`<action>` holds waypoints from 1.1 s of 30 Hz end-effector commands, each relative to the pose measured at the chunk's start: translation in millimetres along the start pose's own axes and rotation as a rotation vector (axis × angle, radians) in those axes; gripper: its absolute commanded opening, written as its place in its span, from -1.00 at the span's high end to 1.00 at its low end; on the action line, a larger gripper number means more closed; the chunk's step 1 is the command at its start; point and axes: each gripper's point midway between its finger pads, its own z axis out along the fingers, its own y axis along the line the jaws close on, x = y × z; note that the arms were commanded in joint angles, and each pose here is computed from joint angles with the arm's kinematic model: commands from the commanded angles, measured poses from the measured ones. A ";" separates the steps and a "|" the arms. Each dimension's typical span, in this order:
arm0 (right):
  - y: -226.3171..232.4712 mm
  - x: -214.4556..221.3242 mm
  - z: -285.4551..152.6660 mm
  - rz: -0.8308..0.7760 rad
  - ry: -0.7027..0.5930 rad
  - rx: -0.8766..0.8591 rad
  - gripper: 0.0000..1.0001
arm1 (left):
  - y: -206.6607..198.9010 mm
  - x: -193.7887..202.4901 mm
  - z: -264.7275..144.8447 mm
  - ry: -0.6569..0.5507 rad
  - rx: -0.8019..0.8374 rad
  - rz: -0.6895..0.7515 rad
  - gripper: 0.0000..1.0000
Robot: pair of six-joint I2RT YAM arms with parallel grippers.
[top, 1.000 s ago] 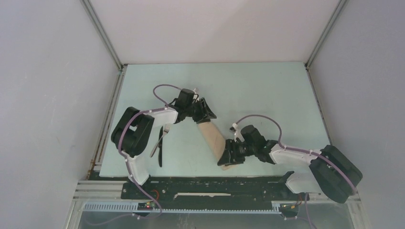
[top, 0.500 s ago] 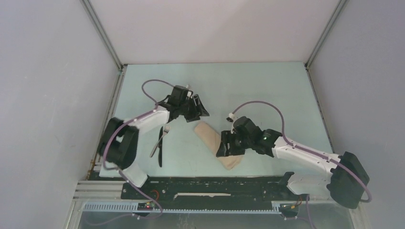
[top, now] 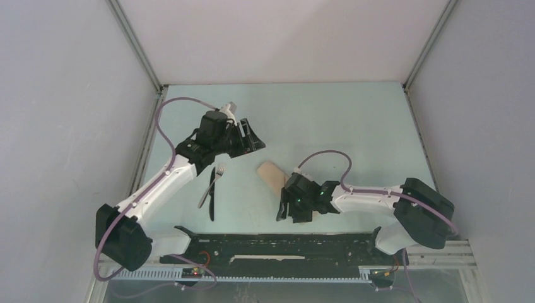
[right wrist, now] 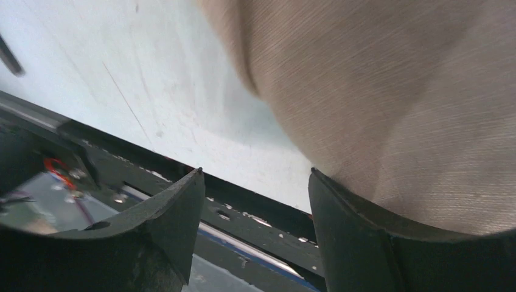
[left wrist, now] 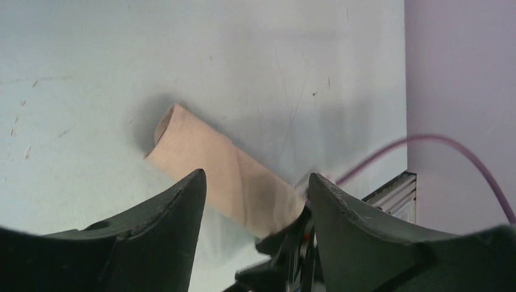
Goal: Fold the napkin into a case and place the utensils inside
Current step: Smooth out the smaller rectangle-folded napkin at the center of the board, then move the smaller rectangle folded napkin to the center of the board.
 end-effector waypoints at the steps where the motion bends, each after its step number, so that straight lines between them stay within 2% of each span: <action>1: -42.9 -37.0 3.5 0.146 -0.099 0.084 -0.45 | -13.5 1.0 -33.8 -0.035 0.067 0.033 -0.38; 4: -83.0 -83.1 -6.1 0.204 -0.207 0.157 -0.47 | -16.2 3.0 -49.9 -0.053 0.078 0.041 -0.39; 6: -106.3 -129.2 -15.4 0.249 -0.285 0.164 -0.47 | -18.0 2.0 -60.3 -0.071 0.082 0.052 -0.39; 8: -125.6 -195.9 -31.7 0.275 -0.404 0.159 -0.47 | -21.3 2.0 -68.6 -0.081 0.096 0.059 -0.40; 10: -139.8 -266.1 -45.9 0.230 -0.500 0.172 -0.52 | -25.2 3.2 -74.9 -0.082 0.114 0.062 -0.40; 13: -146.3 -342.8 -45.1 0.164 -0.455 0.130 -0.53 | -30.2 5.7 -82.8 -0.078 0.139 0.072 -0.41; 15: -139.6 -365.0 -61.7 0.132 -0.454 0.143 -0.55 | -28.2 7.6 -86.5 -0.079 0.134 0.082 -0.41; 17: -138.8 -357.3 -77.3 0.160 -0.431 0.170 -0.61 | -24.9 9.8 -89.2 -0.080 0.124 0.093 -0.41; 19: -134.4 -323.4 -80.5 0.176 -0.356 0.195 -0.70 | -20.8 13.0 -88.7 -0.079 0.115 0.097 -0.41; 21: -126.1 -288.6 -79.2 0.125 -0.324 0.264 -0.86 | -20.2 15.3 -85.8 -0.071 0.122 0.098 -0.42; 24: -119.5 -253.0 -80.5 0.014 -0.326 0.397 -0.90 | -22.7 18.0 -78.9 -0.044 0.141 0.100 -0.42; 28: -116.4 -215.3 -72.5 -0.116 -0.279 0.510 -0.84 | -23.3 21.2 -76.2 -0.024 0.152 0.109 -0.41; 33: -118.9 -183.1 -61.8 -0.156 -0.222 0.525 -0.66 | -16.3 29.0 -70.2 -0.003 0.144 0.104 -0.42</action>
